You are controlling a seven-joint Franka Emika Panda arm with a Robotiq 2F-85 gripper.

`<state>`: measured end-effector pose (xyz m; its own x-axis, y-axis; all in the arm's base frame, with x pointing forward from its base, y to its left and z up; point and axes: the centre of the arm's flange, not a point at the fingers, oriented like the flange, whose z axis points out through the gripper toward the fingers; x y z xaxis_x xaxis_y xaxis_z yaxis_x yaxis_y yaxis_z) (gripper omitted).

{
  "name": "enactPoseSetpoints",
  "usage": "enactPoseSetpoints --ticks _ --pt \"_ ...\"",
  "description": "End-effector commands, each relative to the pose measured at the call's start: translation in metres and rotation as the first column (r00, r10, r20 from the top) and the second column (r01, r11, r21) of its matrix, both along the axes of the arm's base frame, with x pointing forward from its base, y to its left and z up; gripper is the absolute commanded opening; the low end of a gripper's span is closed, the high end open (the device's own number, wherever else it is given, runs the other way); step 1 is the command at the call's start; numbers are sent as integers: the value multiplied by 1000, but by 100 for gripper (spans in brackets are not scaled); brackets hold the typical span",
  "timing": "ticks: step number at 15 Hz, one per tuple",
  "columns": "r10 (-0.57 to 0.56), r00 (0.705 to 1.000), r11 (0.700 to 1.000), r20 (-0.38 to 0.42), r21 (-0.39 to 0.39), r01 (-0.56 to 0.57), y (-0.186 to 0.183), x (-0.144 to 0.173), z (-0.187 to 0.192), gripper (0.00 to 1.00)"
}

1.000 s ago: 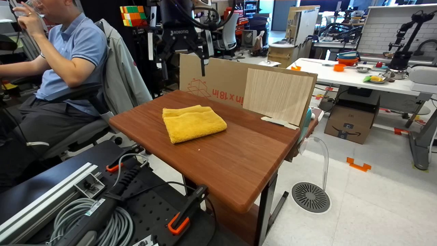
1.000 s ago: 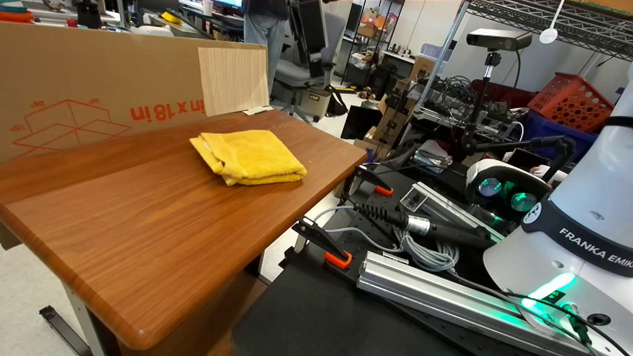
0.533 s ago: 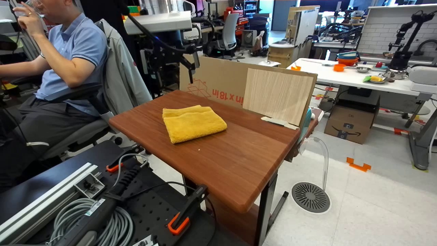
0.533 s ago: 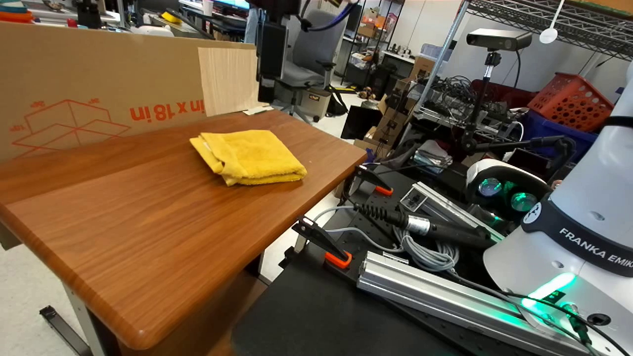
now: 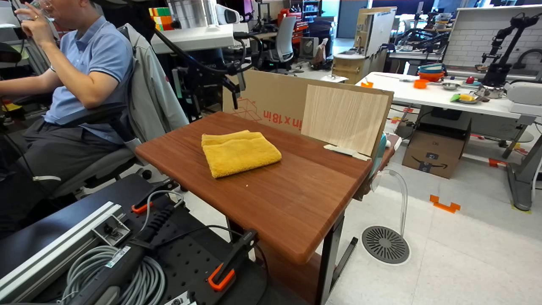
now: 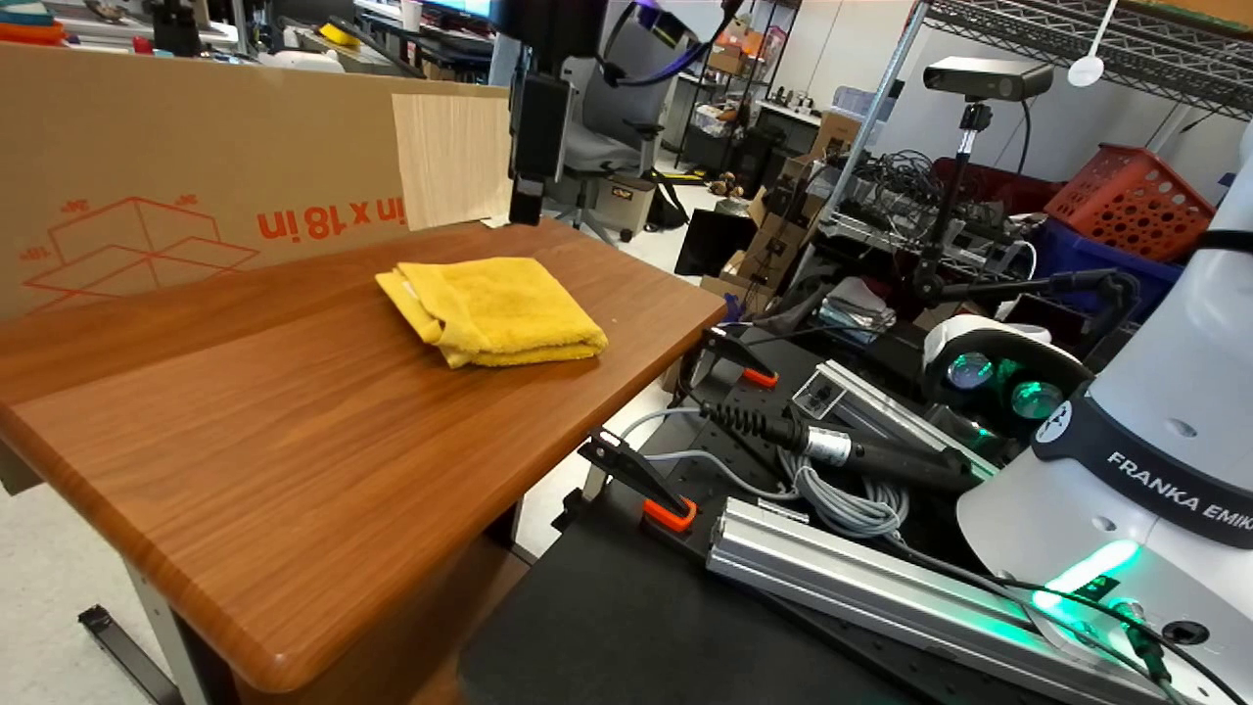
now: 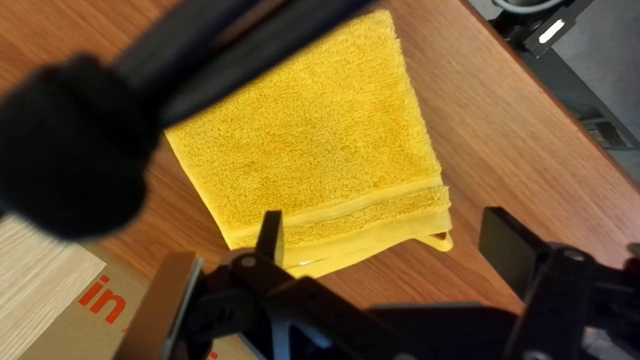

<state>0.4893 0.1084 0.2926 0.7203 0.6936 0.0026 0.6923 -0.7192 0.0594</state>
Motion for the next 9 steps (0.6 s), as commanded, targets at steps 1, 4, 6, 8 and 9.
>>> enactPoseSetpoints --ticks 1,4,6,8,9 --pt "-36 999 999 -12 -5 36 17 26 -6 100" --pt "-159 987 987 -3 26 159 45 48 -31 100" --pt "-259 966 965 -18 40 260 66 59 -60 100" --pt "-310 950 949 -41 44 311 67 55 -80 100" --pt "-333 942 941 -51 39 335 63 52 -90 100"
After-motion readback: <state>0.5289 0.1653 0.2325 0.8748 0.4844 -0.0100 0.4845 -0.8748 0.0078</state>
